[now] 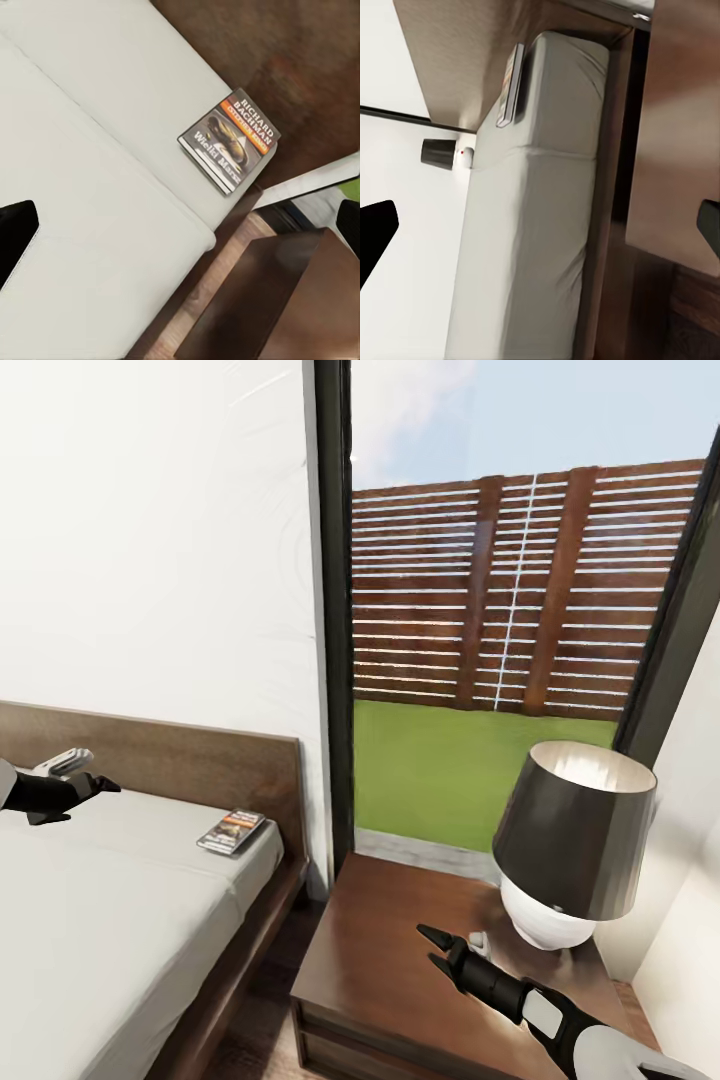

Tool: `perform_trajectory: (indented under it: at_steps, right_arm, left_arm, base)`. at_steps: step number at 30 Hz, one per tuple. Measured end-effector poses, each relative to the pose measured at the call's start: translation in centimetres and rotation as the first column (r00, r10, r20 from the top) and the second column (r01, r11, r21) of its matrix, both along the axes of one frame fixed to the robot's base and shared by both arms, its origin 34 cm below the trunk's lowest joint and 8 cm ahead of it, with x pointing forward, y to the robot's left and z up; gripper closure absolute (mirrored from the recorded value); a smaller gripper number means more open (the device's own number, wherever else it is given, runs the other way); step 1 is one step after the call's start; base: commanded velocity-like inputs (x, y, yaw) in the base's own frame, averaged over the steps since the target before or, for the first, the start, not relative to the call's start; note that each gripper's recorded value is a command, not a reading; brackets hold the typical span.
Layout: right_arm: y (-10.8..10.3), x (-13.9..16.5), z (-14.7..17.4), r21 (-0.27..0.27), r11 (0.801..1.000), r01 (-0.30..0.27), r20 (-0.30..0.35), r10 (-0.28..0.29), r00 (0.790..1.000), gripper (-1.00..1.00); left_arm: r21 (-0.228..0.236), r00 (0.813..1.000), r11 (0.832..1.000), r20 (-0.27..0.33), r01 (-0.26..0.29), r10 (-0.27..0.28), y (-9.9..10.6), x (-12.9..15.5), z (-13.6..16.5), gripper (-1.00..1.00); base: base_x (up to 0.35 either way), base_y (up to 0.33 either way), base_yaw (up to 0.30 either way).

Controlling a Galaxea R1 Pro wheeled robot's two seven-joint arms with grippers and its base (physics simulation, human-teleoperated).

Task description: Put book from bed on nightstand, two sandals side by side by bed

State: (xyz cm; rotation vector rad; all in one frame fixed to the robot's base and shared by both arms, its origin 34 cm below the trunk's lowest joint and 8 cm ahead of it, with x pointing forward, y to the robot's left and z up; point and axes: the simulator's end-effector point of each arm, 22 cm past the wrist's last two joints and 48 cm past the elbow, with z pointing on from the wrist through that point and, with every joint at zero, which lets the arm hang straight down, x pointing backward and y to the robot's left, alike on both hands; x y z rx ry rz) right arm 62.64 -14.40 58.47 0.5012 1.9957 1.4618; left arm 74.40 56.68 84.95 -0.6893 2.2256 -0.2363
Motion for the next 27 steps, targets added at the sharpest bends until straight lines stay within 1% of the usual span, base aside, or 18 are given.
perform_trajectory:
  at_steps: [8, 18, 27]
  right_arm:
    - [0.0, 0.0, 0.0, 0.0, 1.0, 0.0, 0.0, 0.0, 1.0, -1.0]
    - [0.01, -0.02, -0.02, -0.001, 1.0, -0.001, 0.0, 0.001, 1.0, -1.0]
    - [0.11, -0.04, -0.02, -0.001, 1.0, -0.003, 0.0, 0.003, 1.0, -1.0]
  left_arm:
    - [0.001, 1.0, 1.0, 0.0, 0.0, 0.0, 0.02, 0.0, 0.03, -1.0]
    - [0.001, 1.0, 1.0, 0.001, 0.0, 0.0, 0.03, 0.01, 0.03, -1.0]
    - [0.001, 1.0, 1.0, 0.001, -0.001, 0.001, 0.07, 0.0, 0.05, -1.0]
  base:
    - [0.083, 0.064, -0.025]
    - [0.078, 0.008, -0.104]
    - [0.073, 0.001, -0.026]
